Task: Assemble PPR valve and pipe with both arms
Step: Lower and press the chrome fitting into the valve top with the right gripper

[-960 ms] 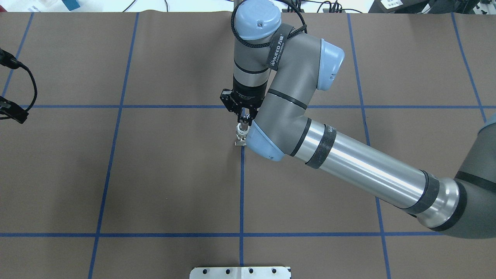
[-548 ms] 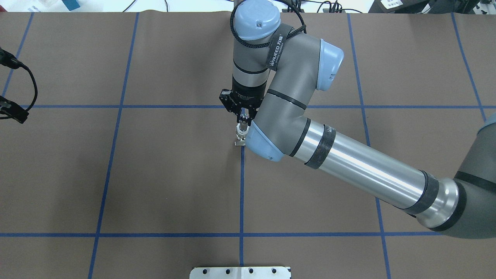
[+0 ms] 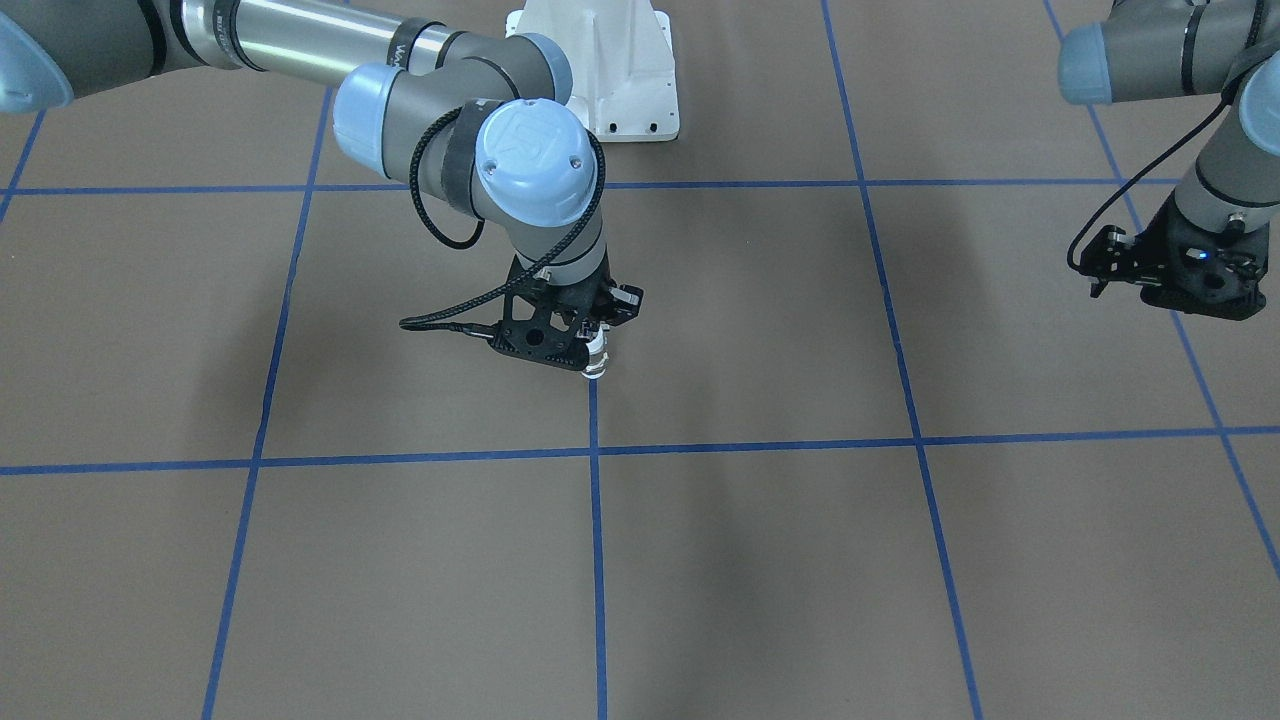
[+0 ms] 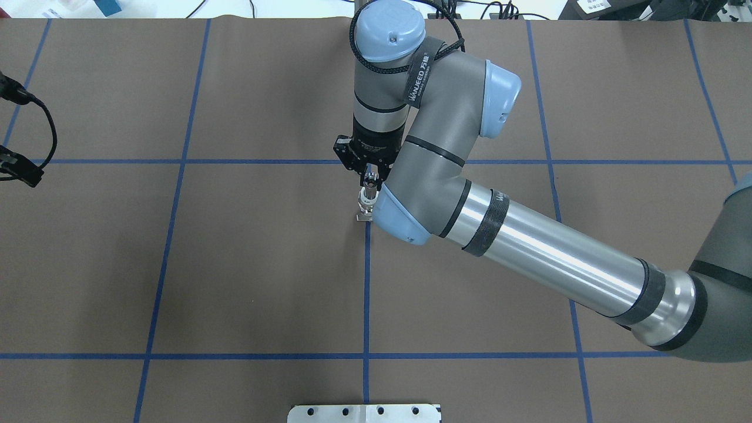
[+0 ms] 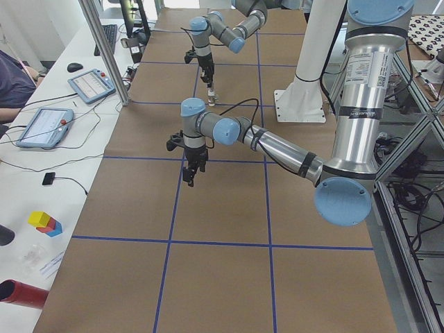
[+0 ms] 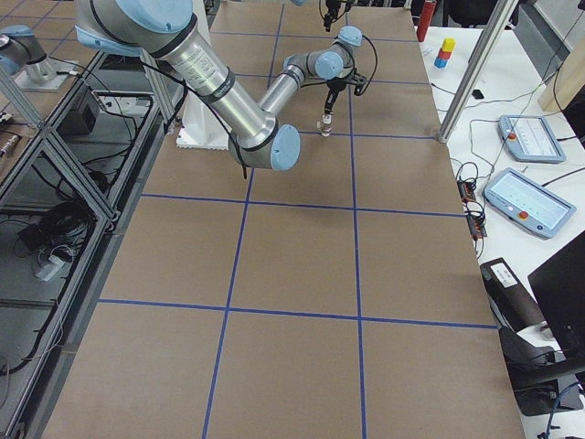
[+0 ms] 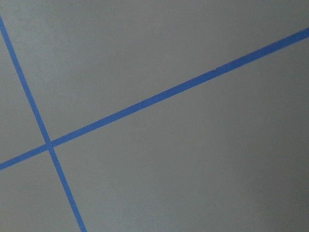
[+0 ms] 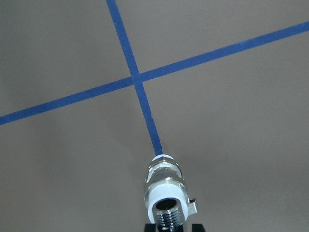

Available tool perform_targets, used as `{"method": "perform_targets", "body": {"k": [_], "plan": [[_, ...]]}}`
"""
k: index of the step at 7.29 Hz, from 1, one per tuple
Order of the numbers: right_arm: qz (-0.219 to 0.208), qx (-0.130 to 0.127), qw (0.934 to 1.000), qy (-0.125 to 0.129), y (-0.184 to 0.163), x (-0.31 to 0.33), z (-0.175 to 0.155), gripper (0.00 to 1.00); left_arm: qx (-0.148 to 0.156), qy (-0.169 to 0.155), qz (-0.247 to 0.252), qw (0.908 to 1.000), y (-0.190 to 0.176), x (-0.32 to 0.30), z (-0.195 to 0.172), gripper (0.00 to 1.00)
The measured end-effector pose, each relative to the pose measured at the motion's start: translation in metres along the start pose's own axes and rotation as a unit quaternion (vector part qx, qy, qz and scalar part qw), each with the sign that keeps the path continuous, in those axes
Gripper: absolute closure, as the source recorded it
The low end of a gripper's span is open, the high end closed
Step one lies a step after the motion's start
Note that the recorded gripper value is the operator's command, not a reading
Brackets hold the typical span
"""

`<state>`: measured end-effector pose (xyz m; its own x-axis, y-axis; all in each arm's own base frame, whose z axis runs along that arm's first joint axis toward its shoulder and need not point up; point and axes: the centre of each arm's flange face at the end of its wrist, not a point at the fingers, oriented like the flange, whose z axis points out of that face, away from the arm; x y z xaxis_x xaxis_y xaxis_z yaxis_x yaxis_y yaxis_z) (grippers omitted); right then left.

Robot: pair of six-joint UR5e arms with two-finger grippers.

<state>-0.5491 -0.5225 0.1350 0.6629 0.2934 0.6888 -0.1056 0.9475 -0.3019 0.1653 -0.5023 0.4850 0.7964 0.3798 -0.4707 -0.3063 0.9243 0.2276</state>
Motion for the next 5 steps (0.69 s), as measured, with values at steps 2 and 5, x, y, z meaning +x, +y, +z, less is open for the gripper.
{"method": "perform_targets", "body": {"k": [2,5], "plan": [[-0.001,0.0,1.0,0.0,0.0009,-0.0009,0.0003,1.0,0.0,0.0,0.0,1.0,0.0,-0.0002,0.0003,0.01],[-0.001,0.0,1.0,-0.001,0.0017,-0.0024,-0.0007,1.0,-0.001,0.0,0.0,1.0,0.0006,-0.0005,0.0008,0.01]]}}
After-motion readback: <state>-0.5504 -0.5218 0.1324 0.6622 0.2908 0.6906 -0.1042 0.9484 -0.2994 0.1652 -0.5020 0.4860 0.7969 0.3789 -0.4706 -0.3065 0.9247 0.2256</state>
